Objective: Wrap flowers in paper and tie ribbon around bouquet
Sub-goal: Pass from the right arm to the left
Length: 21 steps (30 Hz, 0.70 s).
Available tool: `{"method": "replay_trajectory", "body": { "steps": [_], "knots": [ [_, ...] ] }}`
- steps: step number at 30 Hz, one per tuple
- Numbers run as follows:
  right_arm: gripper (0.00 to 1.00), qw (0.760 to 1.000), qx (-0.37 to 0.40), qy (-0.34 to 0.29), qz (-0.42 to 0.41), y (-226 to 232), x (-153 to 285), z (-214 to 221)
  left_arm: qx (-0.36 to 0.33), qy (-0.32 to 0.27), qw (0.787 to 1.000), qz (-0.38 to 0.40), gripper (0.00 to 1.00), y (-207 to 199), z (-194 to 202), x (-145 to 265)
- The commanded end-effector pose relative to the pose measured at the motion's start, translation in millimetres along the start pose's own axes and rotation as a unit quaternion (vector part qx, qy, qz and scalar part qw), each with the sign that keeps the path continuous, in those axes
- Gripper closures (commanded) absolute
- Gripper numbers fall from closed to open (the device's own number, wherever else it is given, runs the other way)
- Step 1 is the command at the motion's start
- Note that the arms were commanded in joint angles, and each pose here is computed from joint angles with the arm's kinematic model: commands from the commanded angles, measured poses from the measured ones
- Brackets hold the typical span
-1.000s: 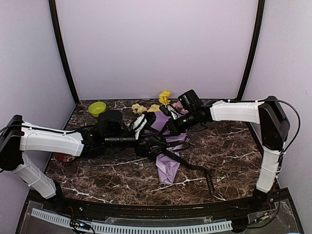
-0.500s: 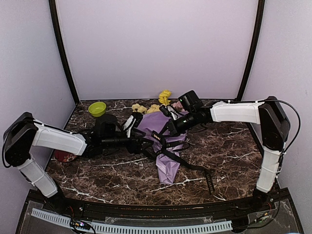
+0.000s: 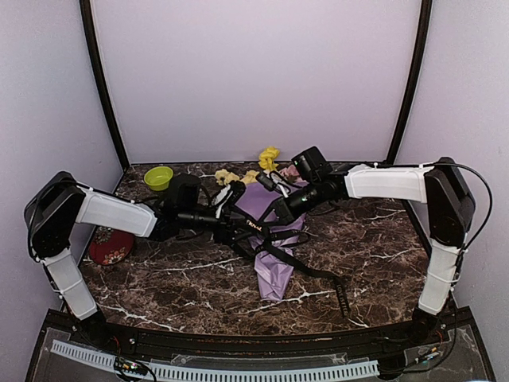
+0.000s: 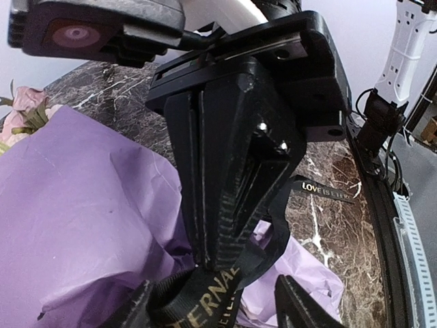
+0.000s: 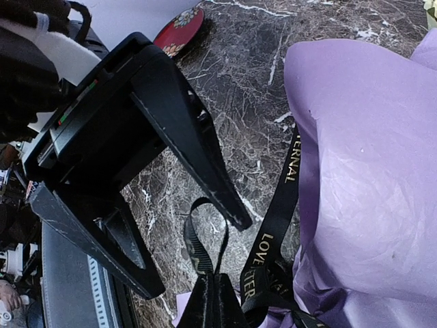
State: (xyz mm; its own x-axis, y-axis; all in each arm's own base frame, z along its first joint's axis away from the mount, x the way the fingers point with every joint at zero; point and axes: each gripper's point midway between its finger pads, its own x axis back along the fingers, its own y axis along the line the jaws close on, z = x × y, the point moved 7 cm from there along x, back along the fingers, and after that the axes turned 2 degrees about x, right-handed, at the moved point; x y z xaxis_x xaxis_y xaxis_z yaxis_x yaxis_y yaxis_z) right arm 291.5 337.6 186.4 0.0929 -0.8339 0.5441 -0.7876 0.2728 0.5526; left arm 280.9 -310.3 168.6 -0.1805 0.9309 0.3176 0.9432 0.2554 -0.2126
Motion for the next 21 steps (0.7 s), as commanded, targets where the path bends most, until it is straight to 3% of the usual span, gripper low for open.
{"method": "replay_trajectory", "body": {
  "steps": [1,9,14,18,21],
  "knots": [
    [1.00,0.999,0.037,-0.008,-0.025,13,5,-8,-0.012,0.012,0.999,0.031,0.46,1,1,-5],
    [1.00,0.999,0.036,-0.003,-0.025,13,5,-5,-0.013,0.007,0.998,0.054,0.98,-4,-5,-4],
    [1.00,0.999,0.036,-0.006,-0.015,14,9,-6,-0.005,-0.002,0.999,0.048,1.00,-6,-2,0],
    [0.71,0.997,0.029,-0.032,0.059,10,28,-18,0.009,0.006,0.999,0.033,1.00,-3,5,-1],
    [0.63,0.985,0.014,-0.082,0.152,-2,56,-35,0.019,0.005,1.000,0.012,1.00,1,11,0]
  ]
}}
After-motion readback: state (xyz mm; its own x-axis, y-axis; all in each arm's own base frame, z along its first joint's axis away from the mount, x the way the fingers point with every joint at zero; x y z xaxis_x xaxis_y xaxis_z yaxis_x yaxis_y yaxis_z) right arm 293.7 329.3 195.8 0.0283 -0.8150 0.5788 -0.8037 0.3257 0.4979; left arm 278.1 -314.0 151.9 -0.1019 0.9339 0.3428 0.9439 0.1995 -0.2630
